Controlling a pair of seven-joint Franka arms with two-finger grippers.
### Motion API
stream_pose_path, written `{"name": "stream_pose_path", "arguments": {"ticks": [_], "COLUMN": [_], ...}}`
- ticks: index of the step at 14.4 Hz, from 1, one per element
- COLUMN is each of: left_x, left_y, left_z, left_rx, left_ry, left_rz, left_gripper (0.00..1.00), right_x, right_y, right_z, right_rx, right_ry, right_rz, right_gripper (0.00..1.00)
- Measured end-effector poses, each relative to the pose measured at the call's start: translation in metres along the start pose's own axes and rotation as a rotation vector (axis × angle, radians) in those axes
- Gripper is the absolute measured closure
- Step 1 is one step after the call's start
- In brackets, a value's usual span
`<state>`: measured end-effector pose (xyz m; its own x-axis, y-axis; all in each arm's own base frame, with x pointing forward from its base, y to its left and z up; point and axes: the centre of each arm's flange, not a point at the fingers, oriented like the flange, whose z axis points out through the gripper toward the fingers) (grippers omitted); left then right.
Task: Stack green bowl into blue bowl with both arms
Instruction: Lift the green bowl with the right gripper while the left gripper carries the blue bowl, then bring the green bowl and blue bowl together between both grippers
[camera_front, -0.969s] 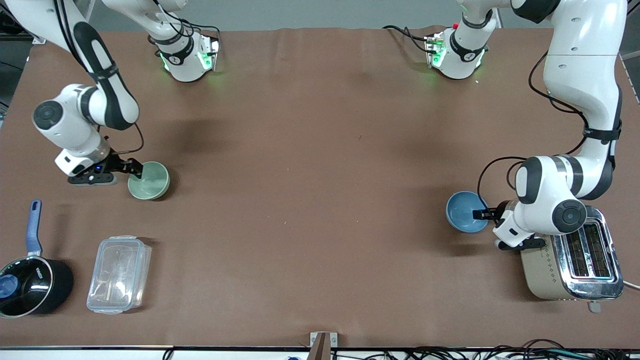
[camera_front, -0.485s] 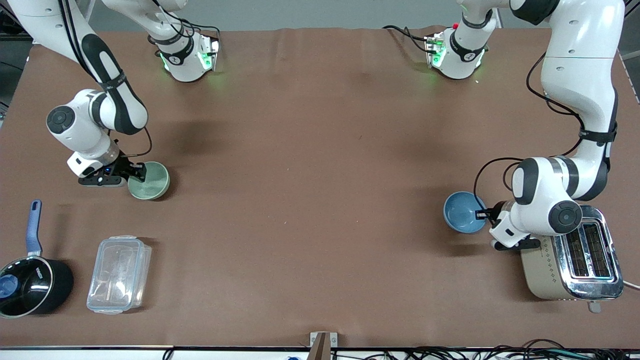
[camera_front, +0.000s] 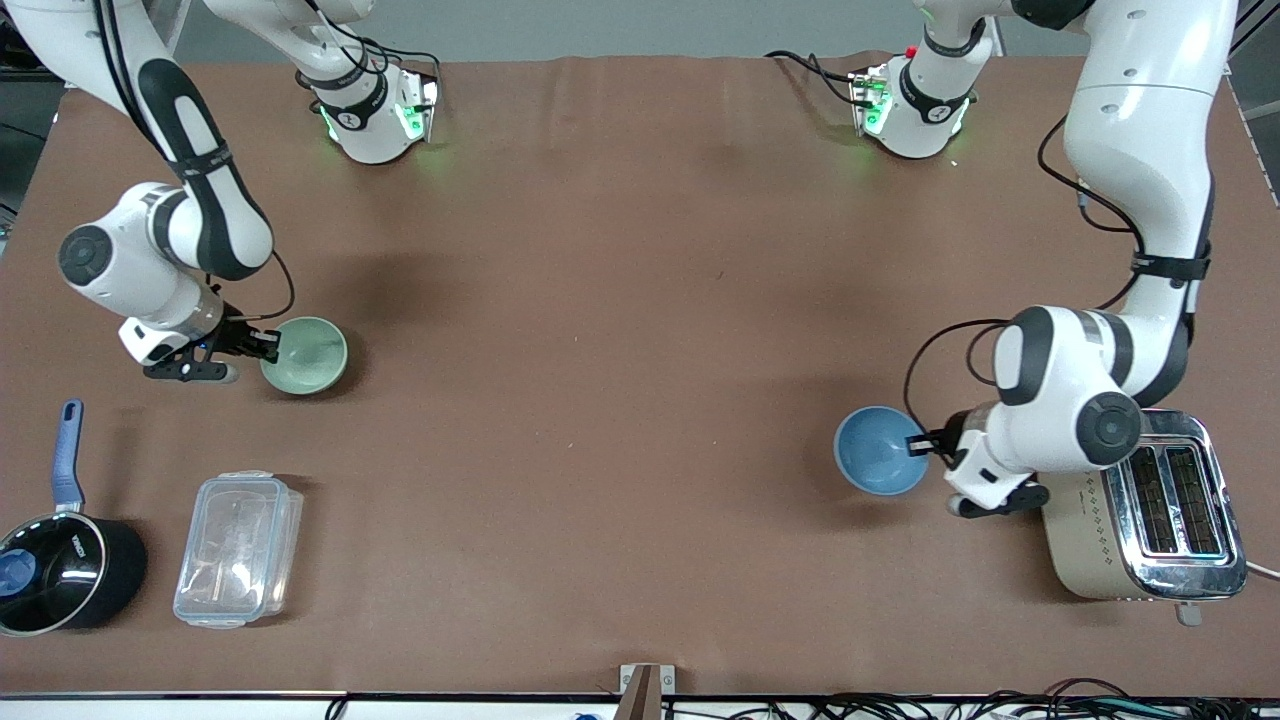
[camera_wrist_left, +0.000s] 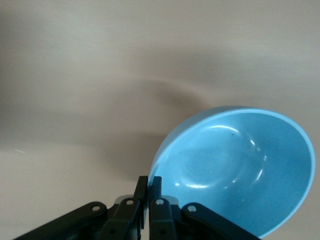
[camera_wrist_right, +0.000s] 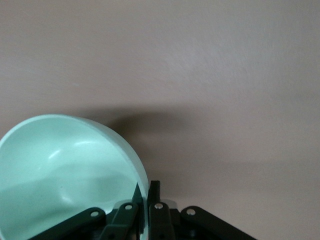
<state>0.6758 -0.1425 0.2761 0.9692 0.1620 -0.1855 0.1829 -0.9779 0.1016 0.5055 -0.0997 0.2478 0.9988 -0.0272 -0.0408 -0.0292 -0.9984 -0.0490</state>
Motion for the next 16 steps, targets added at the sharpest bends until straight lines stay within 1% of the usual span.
{"name": "stream_pose_path", "arguments": {"ticks": [2,3,5,6,8,10,12,16], "left_x": [-0.021,-0.034,-0.063,-0.078,-0.108,-0.135,-0.156,-0.184], "left_y": [0.049,0.075,0.128,0.155,0.207,0.248,0.278,0.314], "left_z": [0.002,0.005,0.014,0.022,0.040,0.061,0.081,0.119], "left_rx": [-0.025,-0.028,-0.020,-0.018,-0.027,-0.046,-0.073,-0.123], "left_ry": [-0.015,-0.022,-0.025,-0.024,-0.010,0.007,0.024,0.047], "left_rz": [-0.034,-0.041,-0.023,-0.014,-0.031,-0.053,-0.081,-0.110], "left_gripper": [0.95,0.95,0.95,0.95,0.95,0.95,0.95,0.95], "right_x": [0.021,0.032,0.046,0.048,0.040,0.031,0.036,0.056], "right_y": [-0.022,-0.041,-0.103,-0.145,-0.237,-0.308,-0.339,-0.355], "right_z": [-0.053,-0.082,-0.123,-0.130,-0.129,-0.118,-0.111,-0.101], "right_rx": [0.041,0.056,0.067,0.070,0.085,0.107,0.131,0.174], "right_ry": [-0.050,-0.065,-0.068,-0.064,-0.056,-0.055,-0.064,-0.057], "right_rz": [-0.006,0.007,0.056,0.085,0.138,0.171,0.187,0.183], "right_gripper": [0.95,0.95,0.95,0.95,0.95,0.95,0.95,0.95]}}
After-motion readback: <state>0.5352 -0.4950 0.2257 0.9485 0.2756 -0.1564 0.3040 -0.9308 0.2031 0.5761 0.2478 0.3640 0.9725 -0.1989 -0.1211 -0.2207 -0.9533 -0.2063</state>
